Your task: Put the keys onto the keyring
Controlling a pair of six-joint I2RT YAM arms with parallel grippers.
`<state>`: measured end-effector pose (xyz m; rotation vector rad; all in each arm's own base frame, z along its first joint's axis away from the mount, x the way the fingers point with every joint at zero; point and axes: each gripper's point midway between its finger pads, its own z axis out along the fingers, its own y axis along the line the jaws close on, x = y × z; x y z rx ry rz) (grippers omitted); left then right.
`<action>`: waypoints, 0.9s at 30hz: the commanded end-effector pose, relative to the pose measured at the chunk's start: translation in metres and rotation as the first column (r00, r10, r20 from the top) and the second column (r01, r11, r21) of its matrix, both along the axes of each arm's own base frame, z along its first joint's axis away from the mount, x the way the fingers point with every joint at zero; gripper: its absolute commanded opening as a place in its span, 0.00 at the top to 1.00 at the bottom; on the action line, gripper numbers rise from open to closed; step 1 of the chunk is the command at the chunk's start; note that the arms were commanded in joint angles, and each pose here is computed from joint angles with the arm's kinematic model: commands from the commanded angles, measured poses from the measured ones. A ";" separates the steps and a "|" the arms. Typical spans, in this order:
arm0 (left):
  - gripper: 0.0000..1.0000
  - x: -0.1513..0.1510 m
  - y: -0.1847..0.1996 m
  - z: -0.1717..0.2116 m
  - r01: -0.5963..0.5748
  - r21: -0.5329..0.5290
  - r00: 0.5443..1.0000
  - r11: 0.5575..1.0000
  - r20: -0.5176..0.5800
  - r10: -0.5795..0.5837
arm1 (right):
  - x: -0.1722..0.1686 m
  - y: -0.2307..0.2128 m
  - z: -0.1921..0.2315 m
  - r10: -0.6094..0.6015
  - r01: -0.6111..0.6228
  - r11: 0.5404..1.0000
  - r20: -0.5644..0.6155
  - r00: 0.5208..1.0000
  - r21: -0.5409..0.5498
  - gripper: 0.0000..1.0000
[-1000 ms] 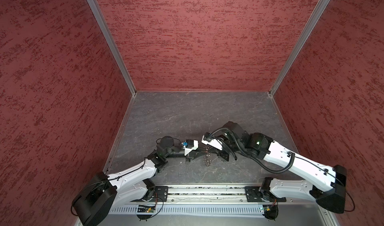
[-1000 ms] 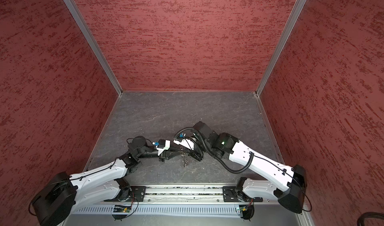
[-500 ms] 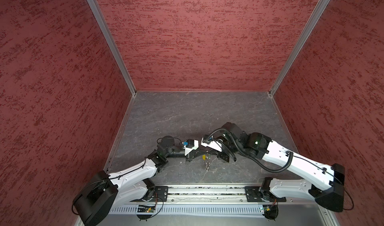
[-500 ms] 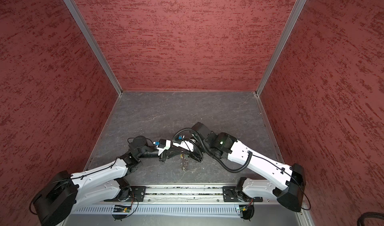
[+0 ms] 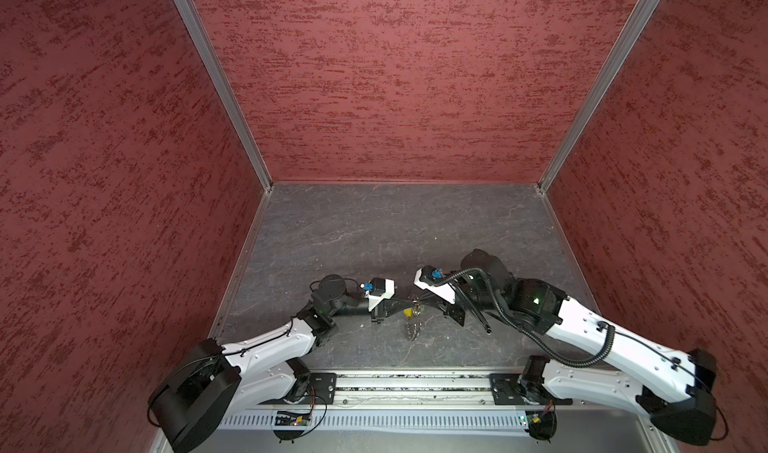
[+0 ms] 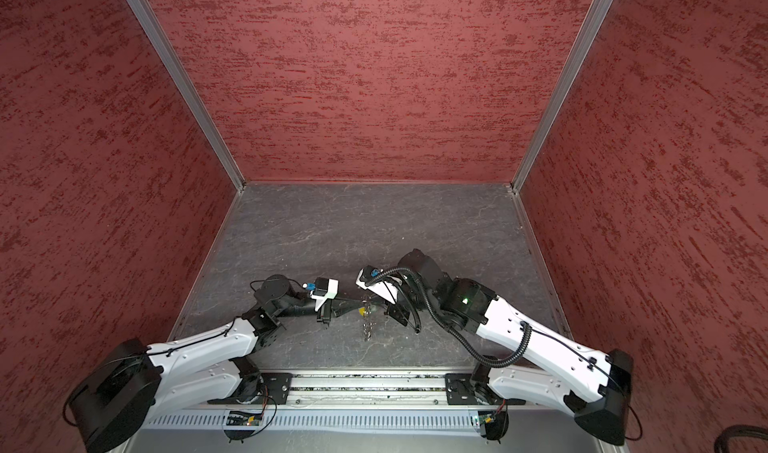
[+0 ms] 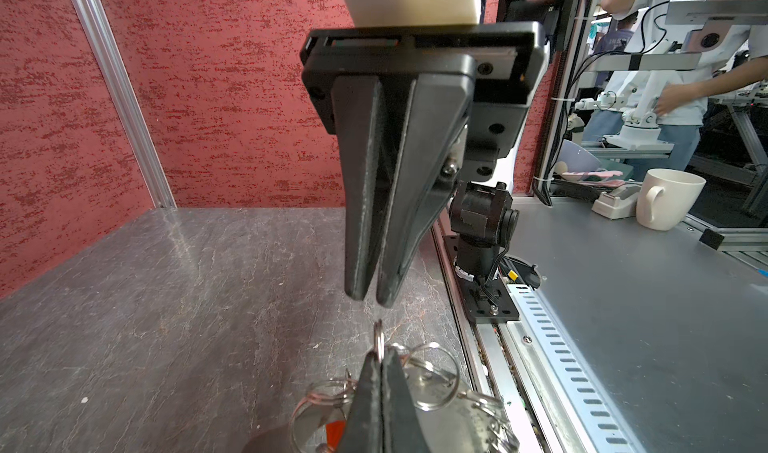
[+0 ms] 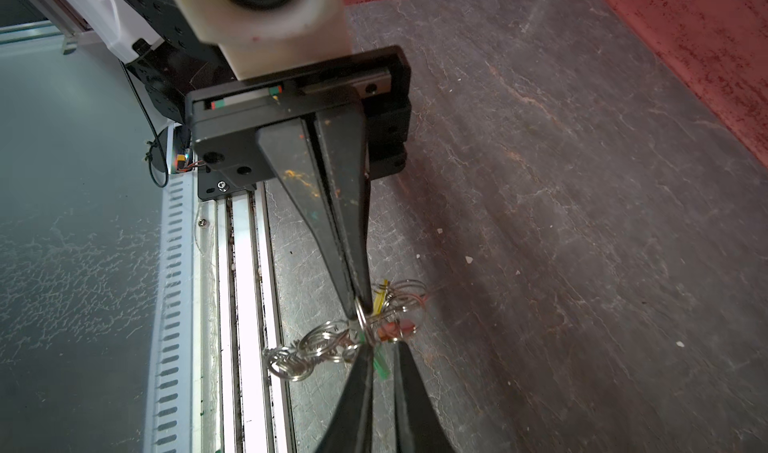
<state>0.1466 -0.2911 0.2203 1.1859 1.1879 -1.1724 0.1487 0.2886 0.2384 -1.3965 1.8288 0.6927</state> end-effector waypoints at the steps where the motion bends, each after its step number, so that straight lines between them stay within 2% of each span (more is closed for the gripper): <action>1: 1.00 -0.002 0.003 0.014 0.011 -0.058 0.999 0.998 0.037 -0.009 | -0.002 0.007 0.008 0.019 -0.018 0.998 -0.004 1.000 0.061 0.87; 11: 1.00 -0.005 0.008 0.022 0.034 -0.117 0.999 0.993 0.040 -0.030 | -0.005 0.010 0.005 0.031 -0.030 0.995 -0.014 0.999 0.093 0.87; 19: 1.00 -0.008 0.005 0.022 0.069 -0.126 0.997 0.990 0.039 -0.064 | -0.007 0.014 0.005 0.049 -0.046 0.993 -0.025 0.998 0.112 0.87; 23: 1.00 -0.008 0.005 0.021 0.072 -0.121 0.997 0.990 0.036 -0.068 | -0.007 0.014 0.006 0.051 -0.048 0.992 -0.022 0.998 0.114 0.94; 27: 1.00 -0.006 0.004 0.018 0.056 -0.098 0.998 0.994 0.034 -0.053 | -0.006 0.011 0.000 0.043 -0.041 0.997 -0.029 0.999 0.073 1.00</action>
